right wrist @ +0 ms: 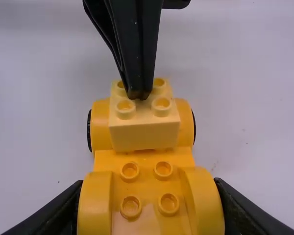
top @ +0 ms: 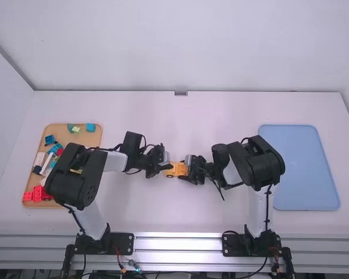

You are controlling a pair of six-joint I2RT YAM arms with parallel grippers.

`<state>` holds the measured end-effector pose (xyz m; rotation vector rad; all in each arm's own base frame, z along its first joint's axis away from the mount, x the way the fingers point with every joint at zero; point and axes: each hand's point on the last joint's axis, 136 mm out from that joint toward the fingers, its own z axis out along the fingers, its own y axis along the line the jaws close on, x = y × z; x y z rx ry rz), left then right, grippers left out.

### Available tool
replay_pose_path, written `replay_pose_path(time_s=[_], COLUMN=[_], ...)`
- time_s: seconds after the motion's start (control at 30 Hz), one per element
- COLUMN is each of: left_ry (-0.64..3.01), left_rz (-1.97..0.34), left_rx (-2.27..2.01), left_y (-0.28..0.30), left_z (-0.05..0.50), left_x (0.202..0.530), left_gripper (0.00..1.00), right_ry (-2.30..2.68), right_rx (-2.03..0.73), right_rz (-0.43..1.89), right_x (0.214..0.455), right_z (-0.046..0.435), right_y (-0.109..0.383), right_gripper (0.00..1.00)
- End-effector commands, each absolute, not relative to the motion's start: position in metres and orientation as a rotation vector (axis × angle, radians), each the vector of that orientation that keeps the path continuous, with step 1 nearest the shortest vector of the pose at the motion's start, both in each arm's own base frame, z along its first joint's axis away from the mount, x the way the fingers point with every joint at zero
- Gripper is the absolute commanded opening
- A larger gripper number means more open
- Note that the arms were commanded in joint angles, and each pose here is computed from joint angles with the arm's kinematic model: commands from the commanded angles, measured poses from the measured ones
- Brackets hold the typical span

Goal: Assemble lego blocks to make yellow taxi

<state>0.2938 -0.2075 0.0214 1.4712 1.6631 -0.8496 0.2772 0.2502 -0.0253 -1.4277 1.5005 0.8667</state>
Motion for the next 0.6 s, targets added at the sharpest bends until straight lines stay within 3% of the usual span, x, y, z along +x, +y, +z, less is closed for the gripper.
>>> replay_pose_path(time_s=[0.0, 0.33, 0.57], left_ry=[1.881, 1.906, 1.817], left_rz=[-0.806, -0.807, -0.862], left_rx=[1.505, 1.589, 1.518], left_y=[-0.193, -0.203, -0.206], left_z=[-0.029, -0.037, 0.005], left_x=[0.277, 0.276, 0.296], left_gripper=[0.02, 0.01, 0.01], right_ry=[1.546, 1.545, 1.545], right_rx=[-1.417, -1.417, -1.418], right_rz=[0.860, 0.859, 0.859], right_x=[0.277, 0.277, 0.277], right_z=[-0.032, -0.032, -0.033], right_y=[0.247, 0.248, 0.248], right_gripper=[0.63, 0.63, 0.63])
